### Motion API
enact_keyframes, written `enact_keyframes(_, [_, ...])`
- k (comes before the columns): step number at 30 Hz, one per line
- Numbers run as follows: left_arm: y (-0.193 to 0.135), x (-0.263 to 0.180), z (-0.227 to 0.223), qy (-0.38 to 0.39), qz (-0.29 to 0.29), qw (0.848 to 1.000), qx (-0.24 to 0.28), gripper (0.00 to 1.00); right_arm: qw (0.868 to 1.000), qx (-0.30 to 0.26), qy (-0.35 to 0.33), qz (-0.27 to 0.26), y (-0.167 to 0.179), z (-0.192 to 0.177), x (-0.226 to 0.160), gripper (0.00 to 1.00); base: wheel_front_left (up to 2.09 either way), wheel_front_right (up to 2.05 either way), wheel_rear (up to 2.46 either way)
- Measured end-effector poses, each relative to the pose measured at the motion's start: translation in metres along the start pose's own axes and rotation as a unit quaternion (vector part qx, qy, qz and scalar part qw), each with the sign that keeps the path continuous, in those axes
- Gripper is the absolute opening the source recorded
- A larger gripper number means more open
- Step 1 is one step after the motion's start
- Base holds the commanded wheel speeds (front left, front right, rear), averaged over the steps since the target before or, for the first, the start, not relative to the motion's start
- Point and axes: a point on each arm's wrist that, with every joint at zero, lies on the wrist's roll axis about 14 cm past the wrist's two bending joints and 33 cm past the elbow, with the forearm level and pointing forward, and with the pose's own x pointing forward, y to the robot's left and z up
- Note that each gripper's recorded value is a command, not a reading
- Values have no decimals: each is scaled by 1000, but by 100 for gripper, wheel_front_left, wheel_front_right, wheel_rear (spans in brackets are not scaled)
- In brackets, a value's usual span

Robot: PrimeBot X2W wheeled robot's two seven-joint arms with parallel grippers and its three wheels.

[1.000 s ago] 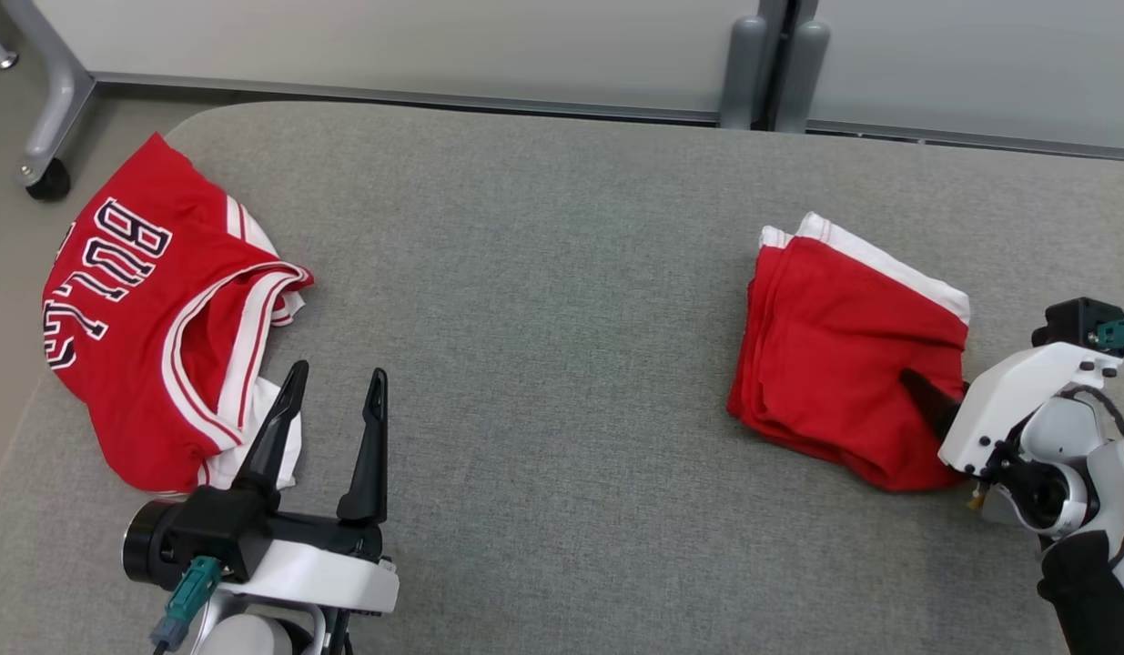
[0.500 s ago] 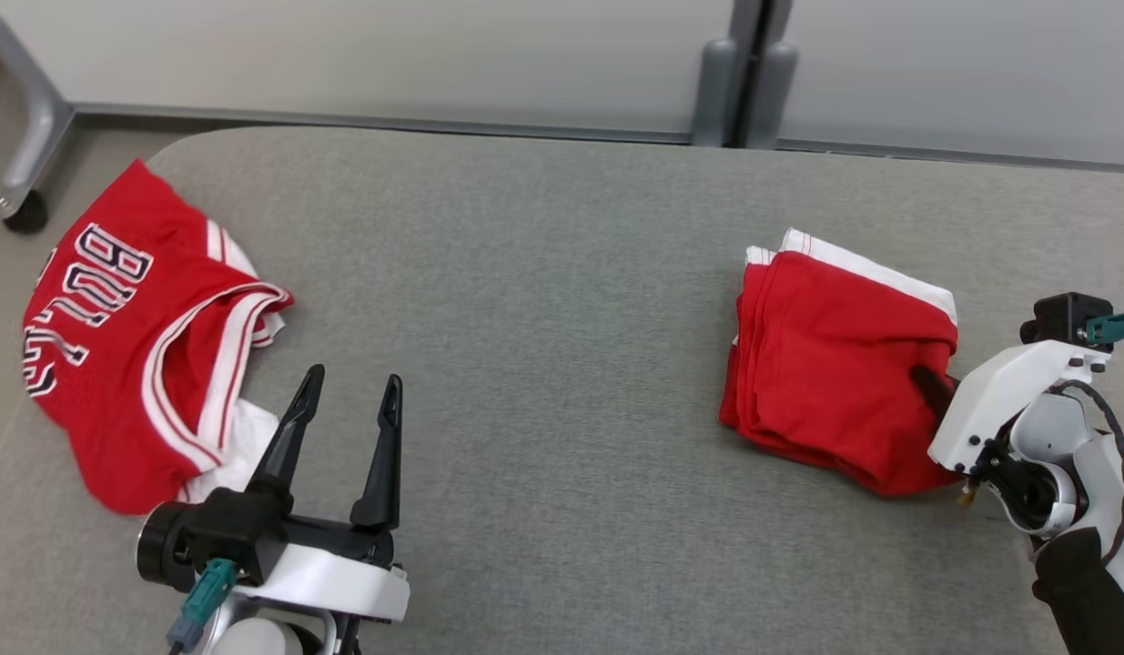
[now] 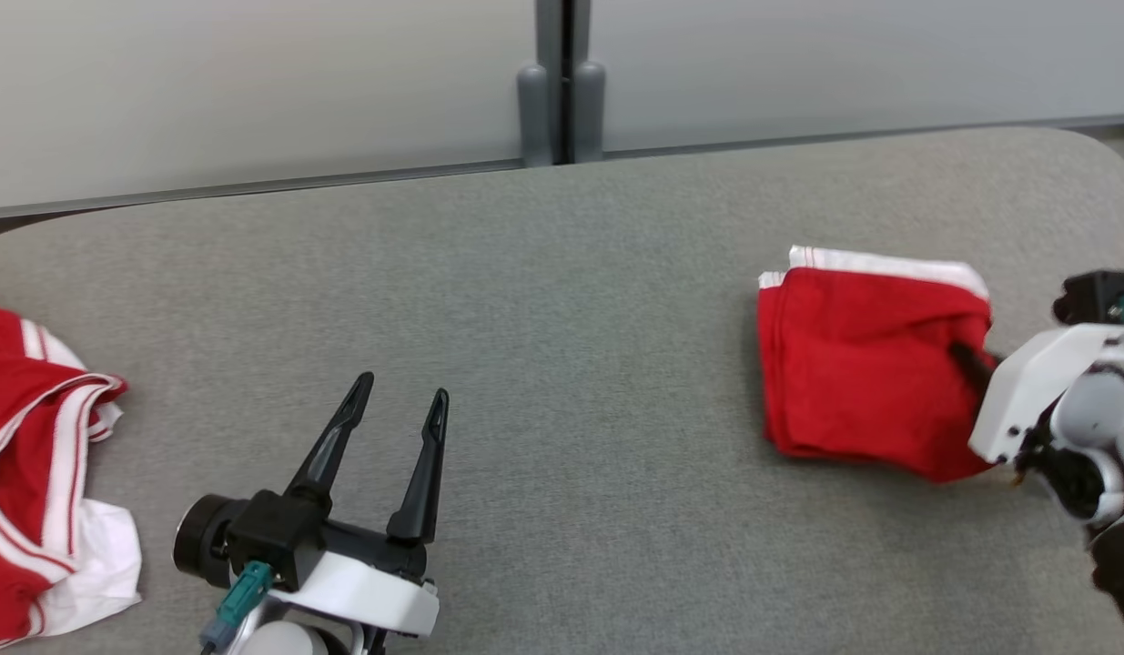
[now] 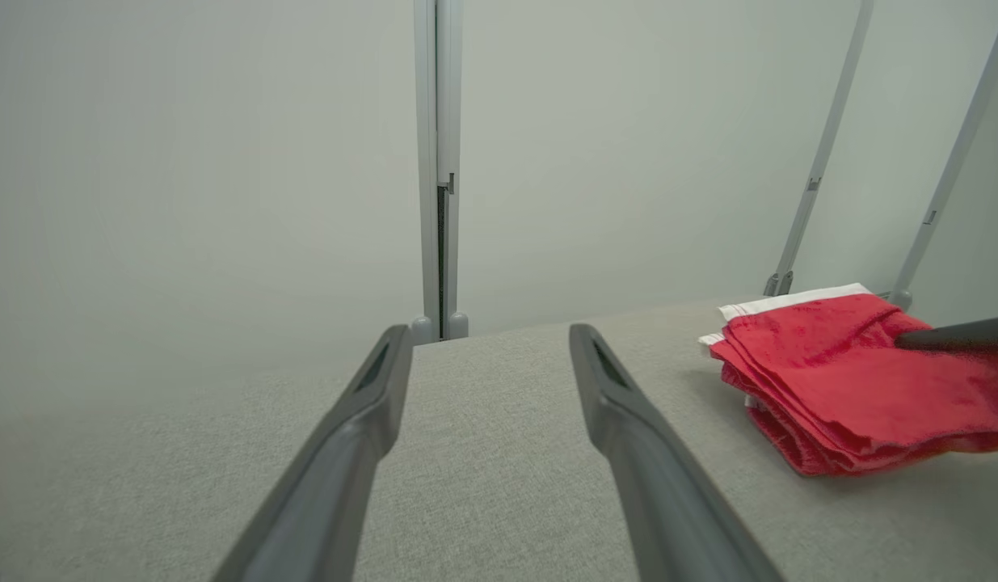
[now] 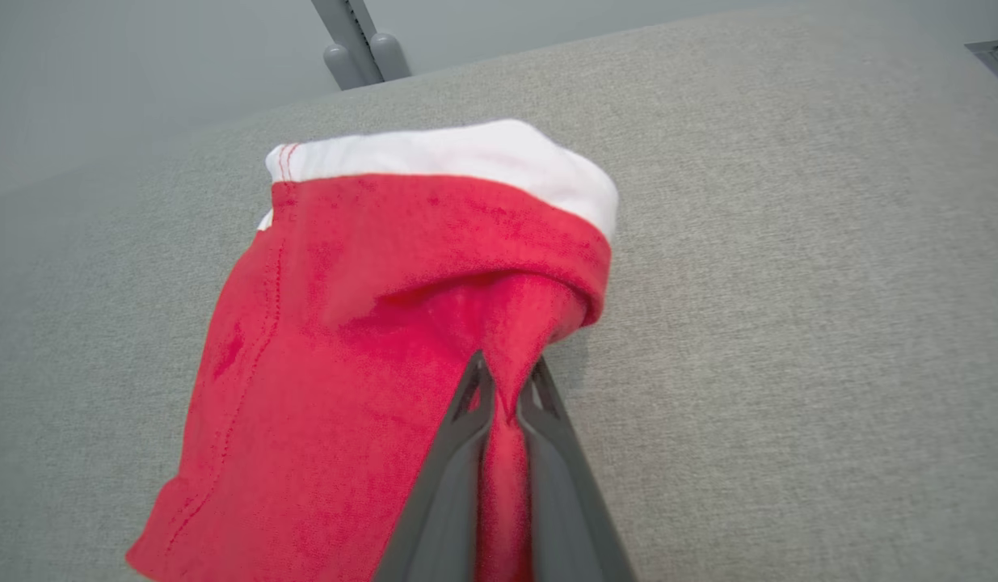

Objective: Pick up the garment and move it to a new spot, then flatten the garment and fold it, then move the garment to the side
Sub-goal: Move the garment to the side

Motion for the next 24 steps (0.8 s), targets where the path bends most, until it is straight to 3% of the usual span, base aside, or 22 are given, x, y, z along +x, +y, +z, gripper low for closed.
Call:
enact_keyframes(6, [-10, 24, -14, 17, -32, 999, -2, 100, 998, -40, -24, -33, -33, 29, 3, 0, 0, 0, 0])
enact_keyframes(11, [-8, 42, -31, 34, -46, 998, -5, 100, 995, -71, 10, -76, -70, 36, 20, 0, 0, 0, 0])
enact_keyframes(17, [4, 54, -57, 63, -45, 997, -5, 100, 982, -131, 50, -126, -111, 50, 42, 0, 0, 0, 0])
enact_keyframes(24, [12, 58, -80, 84, -41, 996, -11, 100, 967, -181, 74, -162, -134, 64, 61, 0, 0, 0, 0])
